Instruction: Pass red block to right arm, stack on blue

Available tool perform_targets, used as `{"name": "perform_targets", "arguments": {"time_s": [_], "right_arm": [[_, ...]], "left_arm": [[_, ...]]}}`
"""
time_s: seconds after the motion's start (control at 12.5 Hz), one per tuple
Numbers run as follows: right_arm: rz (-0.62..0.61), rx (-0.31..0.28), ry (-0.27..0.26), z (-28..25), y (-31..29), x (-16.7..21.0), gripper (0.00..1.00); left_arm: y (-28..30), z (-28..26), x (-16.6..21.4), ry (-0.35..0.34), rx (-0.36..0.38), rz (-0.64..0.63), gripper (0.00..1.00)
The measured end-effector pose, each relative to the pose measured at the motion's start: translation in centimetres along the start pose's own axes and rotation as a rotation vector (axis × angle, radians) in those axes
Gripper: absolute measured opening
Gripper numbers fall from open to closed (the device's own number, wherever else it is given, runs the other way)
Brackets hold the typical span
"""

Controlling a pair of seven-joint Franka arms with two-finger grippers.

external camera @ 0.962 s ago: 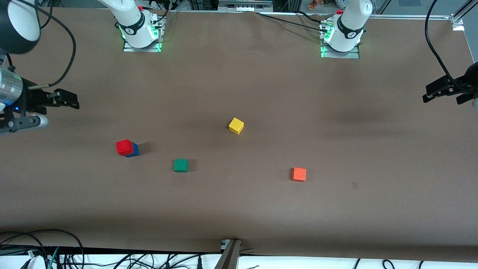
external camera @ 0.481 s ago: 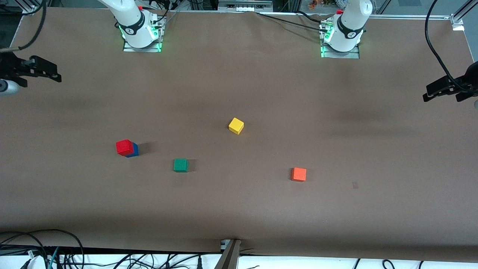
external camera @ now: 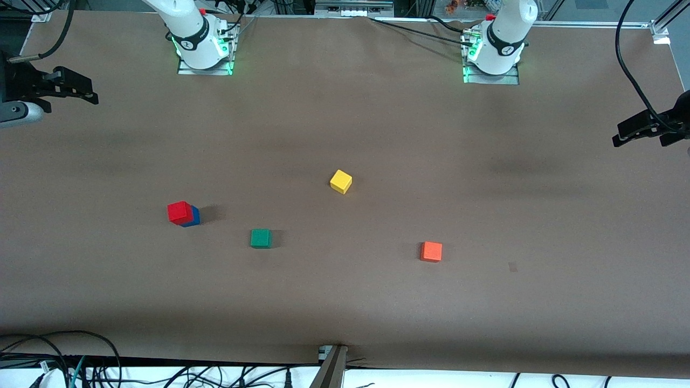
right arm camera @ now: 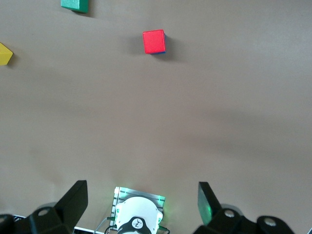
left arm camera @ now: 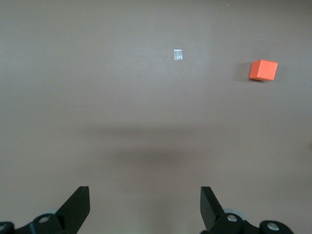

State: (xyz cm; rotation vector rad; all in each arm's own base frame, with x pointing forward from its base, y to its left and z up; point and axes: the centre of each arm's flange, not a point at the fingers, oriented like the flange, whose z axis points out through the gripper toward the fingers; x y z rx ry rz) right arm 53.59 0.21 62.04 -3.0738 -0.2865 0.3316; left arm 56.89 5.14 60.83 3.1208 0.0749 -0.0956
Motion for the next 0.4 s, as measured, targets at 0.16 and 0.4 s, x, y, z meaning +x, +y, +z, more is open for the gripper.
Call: {"name": "perform_targets", "arguments": {"time_s": [0.16,0.4], "right_arm": [[0.004,0.001,-0.007,0.33,0.21,0.12,1.0],[0.014,-0.013,-0.009,0.39,0.79,0.88,1.0]], "left_arm": [[0.01,0.02,0.01,0.0,0.0,0.0,1.0],[0.07,0.03,0.02,-0.001,0.0,0.001,1.0]]}}
